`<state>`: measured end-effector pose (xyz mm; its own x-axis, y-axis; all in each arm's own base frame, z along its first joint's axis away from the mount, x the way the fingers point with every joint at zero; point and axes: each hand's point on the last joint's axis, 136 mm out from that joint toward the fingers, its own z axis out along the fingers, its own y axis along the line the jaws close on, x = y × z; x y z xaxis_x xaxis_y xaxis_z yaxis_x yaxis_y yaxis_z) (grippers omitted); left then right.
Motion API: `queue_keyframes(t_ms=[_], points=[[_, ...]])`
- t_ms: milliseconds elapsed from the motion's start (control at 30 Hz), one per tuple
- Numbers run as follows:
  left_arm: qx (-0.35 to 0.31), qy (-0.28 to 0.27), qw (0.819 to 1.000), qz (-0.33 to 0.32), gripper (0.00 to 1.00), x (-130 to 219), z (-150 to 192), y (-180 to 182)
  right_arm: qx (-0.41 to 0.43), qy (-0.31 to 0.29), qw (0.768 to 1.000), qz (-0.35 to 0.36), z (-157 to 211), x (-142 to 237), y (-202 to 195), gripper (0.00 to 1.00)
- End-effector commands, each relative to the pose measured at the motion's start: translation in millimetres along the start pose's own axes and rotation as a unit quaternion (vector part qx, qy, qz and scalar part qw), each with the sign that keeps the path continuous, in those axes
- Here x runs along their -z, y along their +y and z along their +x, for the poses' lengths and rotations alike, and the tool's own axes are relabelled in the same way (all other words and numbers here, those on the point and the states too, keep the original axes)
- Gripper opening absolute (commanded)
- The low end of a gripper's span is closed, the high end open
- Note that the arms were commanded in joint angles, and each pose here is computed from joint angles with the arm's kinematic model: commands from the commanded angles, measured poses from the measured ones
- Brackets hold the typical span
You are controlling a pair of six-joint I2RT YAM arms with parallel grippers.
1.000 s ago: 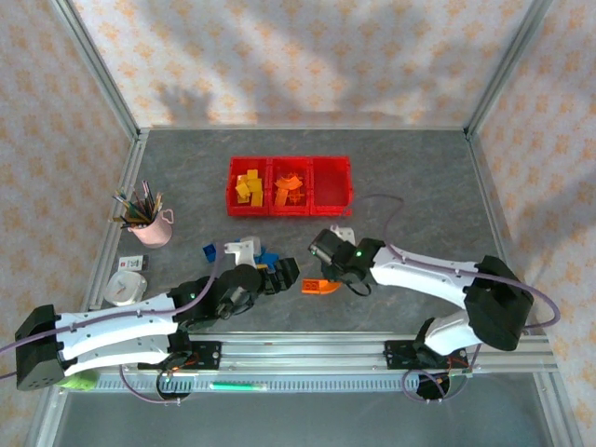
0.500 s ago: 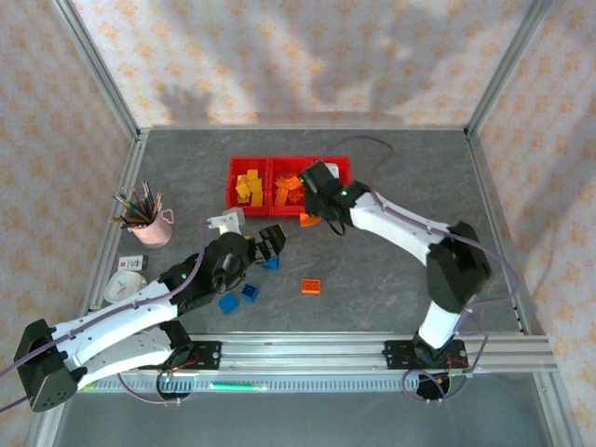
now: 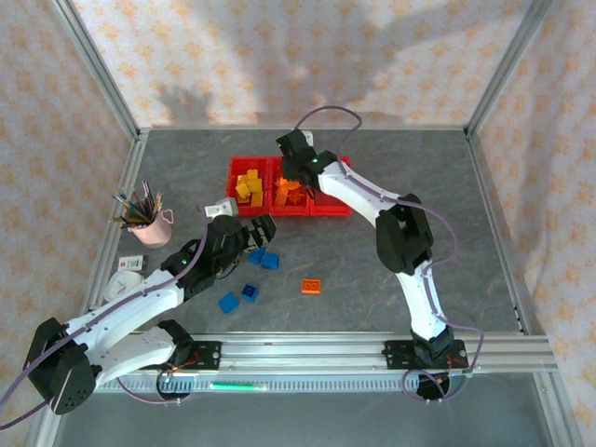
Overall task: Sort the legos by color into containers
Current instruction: Place the lego in the container, then pick up the lego from the bottom-center of the table.
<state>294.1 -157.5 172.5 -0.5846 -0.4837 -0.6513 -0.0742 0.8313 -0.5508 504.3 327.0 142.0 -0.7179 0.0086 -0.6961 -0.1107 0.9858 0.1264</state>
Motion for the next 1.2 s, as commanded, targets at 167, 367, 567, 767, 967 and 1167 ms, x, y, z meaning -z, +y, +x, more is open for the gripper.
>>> queue_keyframes(t_ms=[167, 367, 567, 767, 967, 1167], points=[[-0.006, -0.007, 1.000, 0.024, 0.99, 2.7, -11.7, -14.1, 0.015, -0.015, 1.000, -0.008, -24.7, 27.0, 1.6, 0.58], [-0.006, 0.004, 0.999, 0.038, 0.99, 6.5, -7.5, -17.2, 0.007, -0.007, 0.999, -0.048, -9.7, 73.2, 0.5, 0.64], [-0.009, 0.025, 0.998, 0.056, 0.99, 12.6, 5.9, -21.7, -0.003, 0.030, 0.998, -0.055, 38.2, 106.6, -19.9, 0.68], [-0.017, 0.040, 0.997, 0.063, 0.99, 23.2, 27.3, -26.0, 0.011, 0.066, 0.996, -0.050, 95.5, 136.0, -35.8, 0.74], [-0.008, 0.053, 0.996, 0.073, 0.99, 34.2, 52.0, -28.7, 0.049, 0.108, 0.992, -0.037, 163.0, 156.7, -45.8, 0.77], [0.007, 0.063, 0.995, 0.074, 0.99, 43.6, 73.7, -26.5, 0.057, 0.147, 0.987, -0.034, 225.0, 173.4, -54.0, 0.79]])
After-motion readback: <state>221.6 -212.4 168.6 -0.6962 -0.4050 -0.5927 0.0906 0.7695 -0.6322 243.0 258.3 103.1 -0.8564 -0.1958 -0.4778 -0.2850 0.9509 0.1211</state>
